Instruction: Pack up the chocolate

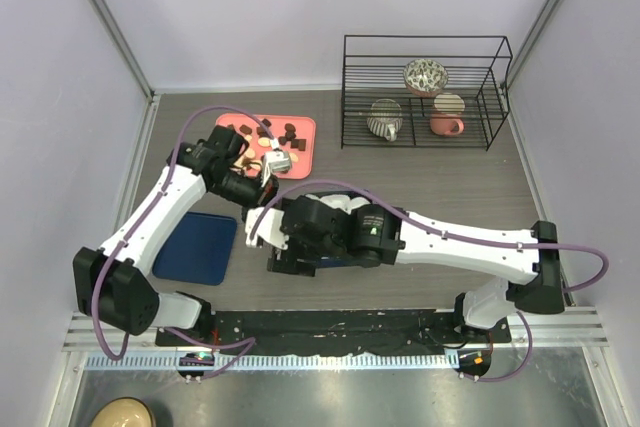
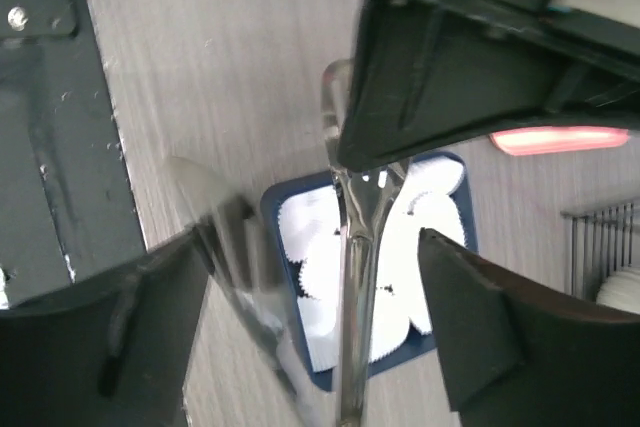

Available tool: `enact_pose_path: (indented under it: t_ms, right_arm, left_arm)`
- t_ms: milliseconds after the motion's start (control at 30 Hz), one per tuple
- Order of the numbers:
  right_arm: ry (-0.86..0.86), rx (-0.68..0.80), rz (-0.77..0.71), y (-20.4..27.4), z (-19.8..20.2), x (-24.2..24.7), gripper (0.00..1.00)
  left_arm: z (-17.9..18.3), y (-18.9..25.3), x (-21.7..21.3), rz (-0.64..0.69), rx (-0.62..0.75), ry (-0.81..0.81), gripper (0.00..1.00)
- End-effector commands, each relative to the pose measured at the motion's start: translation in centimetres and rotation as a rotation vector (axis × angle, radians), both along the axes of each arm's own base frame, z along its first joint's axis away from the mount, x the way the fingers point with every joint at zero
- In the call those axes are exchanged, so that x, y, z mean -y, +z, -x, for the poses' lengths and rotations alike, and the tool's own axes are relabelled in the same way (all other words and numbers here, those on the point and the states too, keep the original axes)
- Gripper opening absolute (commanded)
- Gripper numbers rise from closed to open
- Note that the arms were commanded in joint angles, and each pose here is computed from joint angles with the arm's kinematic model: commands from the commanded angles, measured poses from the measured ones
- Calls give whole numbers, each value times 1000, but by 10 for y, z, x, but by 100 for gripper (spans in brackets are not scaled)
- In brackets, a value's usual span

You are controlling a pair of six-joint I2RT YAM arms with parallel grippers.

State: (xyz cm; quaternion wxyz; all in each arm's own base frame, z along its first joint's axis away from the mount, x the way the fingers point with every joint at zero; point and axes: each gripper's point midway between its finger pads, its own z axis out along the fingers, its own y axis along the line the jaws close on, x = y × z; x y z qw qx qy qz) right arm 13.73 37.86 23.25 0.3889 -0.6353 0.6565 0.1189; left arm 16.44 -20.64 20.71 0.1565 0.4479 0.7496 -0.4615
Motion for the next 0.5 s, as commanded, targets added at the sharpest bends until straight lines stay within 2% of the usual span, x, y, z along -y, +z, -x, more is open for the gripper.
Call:
enact_pose_path:
  t_ms: [0, 100, 133, 300, 367, 433, 467]
  right_arm:
    - [-111, 118, -282, 104, -24, 7, 92]
    - [-142, 68, -457, 149, -24, 23, 96]
    - [-177, 39, -559, 165, -25, 37, 97]
    - [-329, -28, -852, 179, -33, 80, 100]
    - [-378, -86, -967, 180, -36, 94, 99]
    - [-394, -123, -1017, 176, -39, 95, 100]
    - [-425, -129, -1037, 176, -46, 99, 100]
  left_arm:
    - [-29, 31, 20, 152, -8, 79, 0]
    - [-51, 50, 16, 241, -45, 134, 0]
    - [-57, 57, 14, 263, -69, 160, 0]
    - [-103, 103, -18, 436, -98, 288, 0]
    - [-112, 114, -24, 452, -74, 321, 0]
    - [-116, 117, -28, 457, -76, 358, 0]
    - [-120, 130, -29, 486, 16, 345, 0]
